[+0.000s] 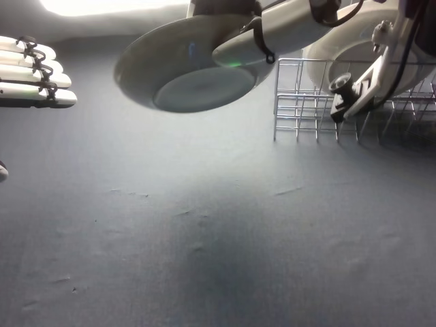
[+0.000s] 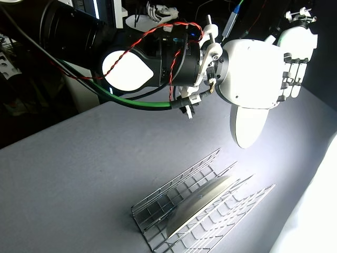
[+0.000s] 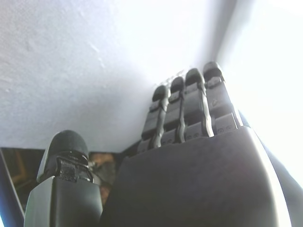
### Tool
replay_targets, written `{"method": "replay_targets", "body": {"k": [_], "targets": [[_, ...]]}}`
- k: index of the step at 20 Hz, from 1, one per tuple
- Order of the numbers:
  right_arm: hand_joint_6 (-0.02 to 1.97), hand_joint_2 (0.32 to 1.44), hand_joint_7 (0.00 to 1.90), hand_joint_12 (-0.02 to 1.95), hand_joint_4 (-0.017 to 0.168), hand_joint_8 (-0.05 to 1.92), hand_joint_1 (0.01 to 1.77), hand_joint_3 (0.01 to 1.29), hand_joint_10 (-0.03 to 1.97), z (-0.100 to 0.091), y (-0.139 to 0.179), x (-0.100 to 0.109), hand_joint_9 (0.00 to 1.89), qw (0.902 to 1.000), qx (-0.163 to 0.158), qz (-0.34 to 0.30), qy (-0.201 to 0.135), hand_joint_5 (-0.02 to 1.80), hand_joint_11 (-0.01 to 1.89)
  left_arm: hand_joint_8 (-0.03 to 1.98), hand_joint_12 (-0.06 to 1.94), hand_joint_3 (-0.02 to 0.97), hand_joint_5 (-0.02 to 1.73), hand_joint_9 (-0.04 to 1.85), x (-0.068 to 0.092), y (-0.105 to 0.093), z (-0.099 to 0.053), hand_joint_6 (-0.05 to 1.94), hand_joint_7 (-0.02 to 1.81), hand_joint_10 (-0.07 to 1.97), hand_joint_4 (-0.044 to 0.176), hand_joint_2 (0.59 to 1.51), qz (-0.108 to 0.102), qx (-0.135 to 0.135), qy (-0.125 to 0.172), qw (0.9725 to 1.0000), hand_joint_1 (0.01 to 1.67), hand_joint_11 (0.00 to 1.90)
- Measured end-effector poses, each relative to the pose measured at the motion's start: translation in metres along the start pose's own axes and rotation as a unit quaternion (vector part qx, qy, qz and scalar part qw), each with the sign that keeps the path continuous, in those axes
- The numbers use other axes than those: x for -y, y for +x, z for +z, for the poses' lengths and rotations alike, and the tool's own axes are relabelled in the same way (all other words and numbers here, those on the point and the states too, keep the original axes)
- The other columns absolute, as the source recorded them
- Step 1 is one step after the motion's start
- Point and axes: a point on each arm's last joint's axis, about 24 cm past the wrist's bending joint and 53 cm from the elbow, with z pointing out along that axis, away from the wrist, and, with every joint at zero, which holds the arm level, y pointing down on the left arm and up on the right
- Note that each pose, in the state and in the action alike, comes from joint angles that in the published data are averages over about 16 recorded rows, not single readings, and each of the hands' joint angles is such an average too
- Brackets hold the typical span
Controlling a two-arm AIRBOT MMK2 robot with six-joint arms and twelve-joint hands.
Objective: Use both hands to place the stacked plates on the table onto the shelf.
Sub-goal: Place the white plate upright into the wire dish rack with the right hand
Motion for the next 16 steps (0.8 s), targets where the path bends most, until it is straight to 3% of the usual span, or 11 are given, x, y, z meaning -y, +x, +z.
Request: {"method": "replay_targets", "body": {"k": [16], "targets": [[0.54, 0.97, 1.14, 1.72, -0.008, 1.01, 1.28, 0.01, 1.29, -0.017, -0.036, 0.006, 1.17, 0.9930, 0.049, 0.102, 0.032, 1.05, 0.93, 0.00, 0.01, 0.019, 0.02, 0.02, 0.002, 0.001, 0.001, 0.01, 0.02, 0.02, 0.004, 1.173, -0.001, -0.002, 0.005, 1.0000, 0.01, 0.01]]}}
